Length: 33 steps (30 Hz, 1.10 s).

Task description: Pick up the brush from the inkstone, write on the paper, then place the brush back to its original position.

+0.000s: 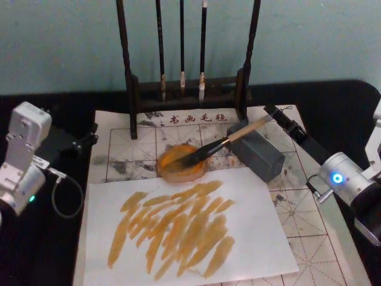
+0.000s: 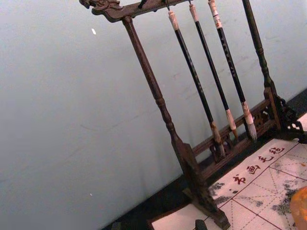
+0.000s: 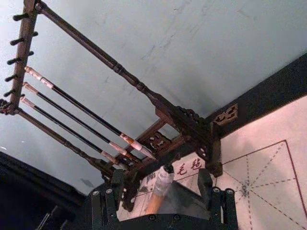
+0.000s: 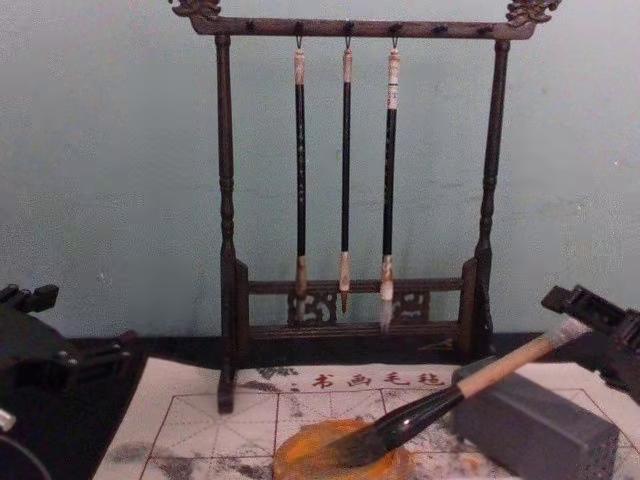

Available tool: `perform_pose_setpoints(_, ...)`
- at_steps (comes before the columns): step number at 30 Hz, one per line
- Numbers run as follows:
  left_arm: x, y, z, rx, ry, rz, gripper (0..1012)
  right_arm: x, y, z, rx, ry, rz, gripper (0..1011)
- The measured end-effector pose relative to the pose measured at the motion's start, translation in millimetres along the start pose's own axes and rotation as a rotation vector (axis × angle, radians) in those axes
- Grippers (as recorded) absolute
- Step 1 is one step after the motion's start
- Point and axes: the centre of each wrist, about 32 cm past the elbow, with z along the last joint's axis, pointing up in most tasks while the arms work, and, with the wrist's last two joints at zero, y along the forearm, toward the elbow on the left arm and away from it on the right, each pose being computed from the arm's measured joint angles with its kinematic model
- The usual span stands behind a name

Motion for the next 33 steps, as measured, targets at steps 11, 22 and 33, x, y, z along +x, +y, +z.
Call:
perform_pose_setpoints(11,0.0,0.0,0.0,0.0,0.0,0.0,1001,4.1,8.7,-3.8,0.005,0.034,0.01,1000)
perform_pose_setpoints(22,0.0,0.0,0.0,0.0,0.0,0.0,1001,5.5,12.1,-5.0,-0.001,0.05,0.02,1000)
perform_pose_setpoints(33,0.0,0.0,0.0,0.0,0.0,0.0,1001,6.9,13.7,-5.7,-0.003,0.063,0.032,1000)
